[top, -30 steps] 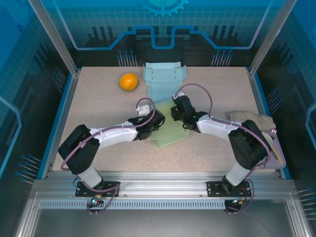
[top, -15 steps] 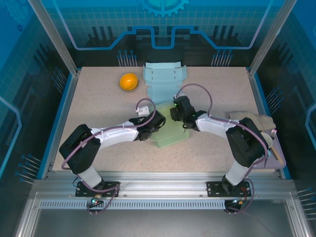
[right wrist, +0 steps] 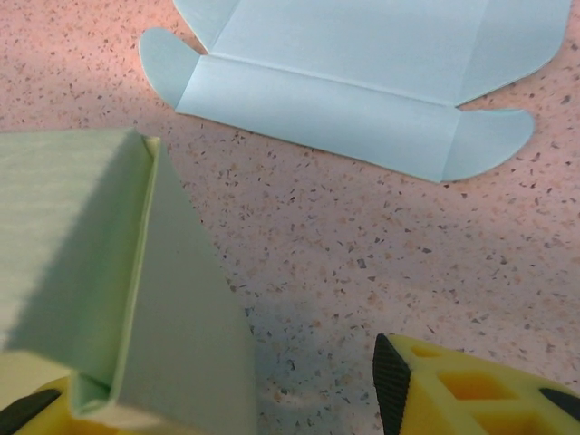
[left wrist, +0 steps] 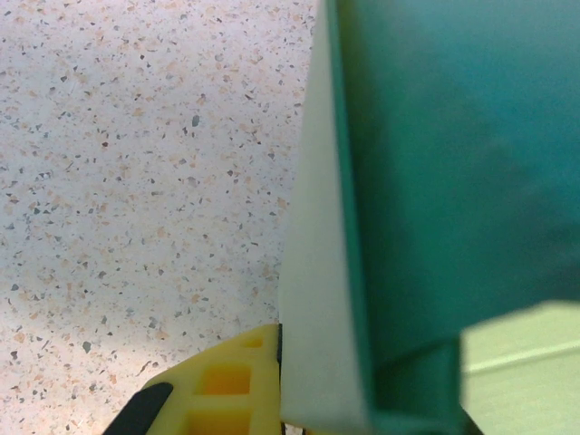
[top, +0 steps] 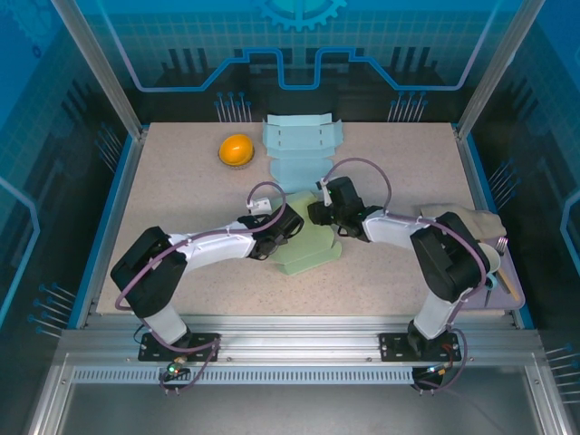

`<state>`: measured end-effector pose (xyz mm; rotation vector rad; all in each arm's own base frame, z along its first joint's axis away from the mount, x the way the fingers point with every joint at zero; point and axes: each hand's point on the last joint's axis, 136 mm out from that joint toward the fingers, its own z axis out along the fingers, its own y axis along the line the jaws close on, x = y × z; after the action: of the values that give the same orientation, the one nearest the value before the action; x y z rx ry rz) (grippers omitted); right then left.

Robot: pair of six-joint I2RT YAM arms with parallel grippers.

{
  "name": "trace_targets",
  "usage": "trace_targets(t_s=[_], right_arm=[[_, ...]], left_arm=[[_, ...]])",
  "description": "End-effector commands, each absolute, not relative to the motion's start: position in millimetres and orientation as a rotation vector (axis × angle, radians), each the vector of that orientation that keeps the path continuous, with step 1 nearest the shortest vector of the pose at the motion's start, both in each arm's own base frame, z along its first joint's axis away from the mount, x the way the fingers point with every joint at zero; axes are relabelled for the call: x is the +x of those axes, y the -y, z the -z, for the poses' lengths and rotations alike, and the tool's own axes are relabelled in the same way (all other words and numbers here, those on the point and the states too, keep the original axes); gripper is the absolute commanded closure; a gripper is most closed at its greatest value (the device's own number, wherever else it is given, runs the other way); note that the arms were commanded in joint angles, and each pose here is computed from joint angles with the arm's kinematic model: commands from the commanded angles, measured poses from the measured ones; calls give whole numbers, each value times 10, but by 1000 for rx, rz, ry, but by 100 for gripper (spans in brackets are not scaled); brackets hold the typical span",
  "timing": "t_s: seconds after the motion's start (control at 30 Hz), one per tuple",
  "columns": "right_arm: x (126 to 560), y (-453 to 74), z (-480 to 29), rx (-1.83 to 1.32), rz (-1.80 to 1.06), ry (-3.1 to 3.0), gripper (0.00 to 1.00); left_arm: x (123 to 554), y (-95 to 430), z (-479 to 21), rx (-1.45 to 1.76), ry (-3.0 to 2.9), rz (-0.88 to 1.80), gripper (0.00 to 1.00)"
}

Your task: Fold the paper box

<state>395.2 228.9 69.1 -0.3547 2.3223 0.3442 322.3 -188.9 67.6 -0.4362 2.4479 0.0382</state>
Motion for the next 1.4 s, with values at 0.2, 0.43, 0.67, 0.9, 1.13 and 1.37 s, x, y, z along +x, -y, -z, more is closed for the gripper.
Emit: trace_targets(t_s=[0.2, 0.43, 0.67, 0.9, 1.13, 1.37], right_arm=[[4070, -2288, -647, -345, -326, -2327, 50], [3992, -2355, -629, -375, -388, -2326, 46], [3904, -2459, -673, -428, -490, -2306, 43], [3918, -2334, -646, -430, -369, -2347, 46], [4001, -2075, -598, -324, -167, -2375, 59], [3979, -1408, -580, -138, 323, -2423, 72]], left_arm=[[3201, 1771, -786, -502, -2429, -55, 100], [3192, 1761, -762, -509, -2433, -63, 99], [3189, 1757, -752, -510, -2435, -65, 99], [3176, 1751, -754, -519, -2436, -61, 99], [3163, 1750, -794, -526, -2434, -44, 99], [3132, 1648, -843, -531, -2417, -94, 99]])
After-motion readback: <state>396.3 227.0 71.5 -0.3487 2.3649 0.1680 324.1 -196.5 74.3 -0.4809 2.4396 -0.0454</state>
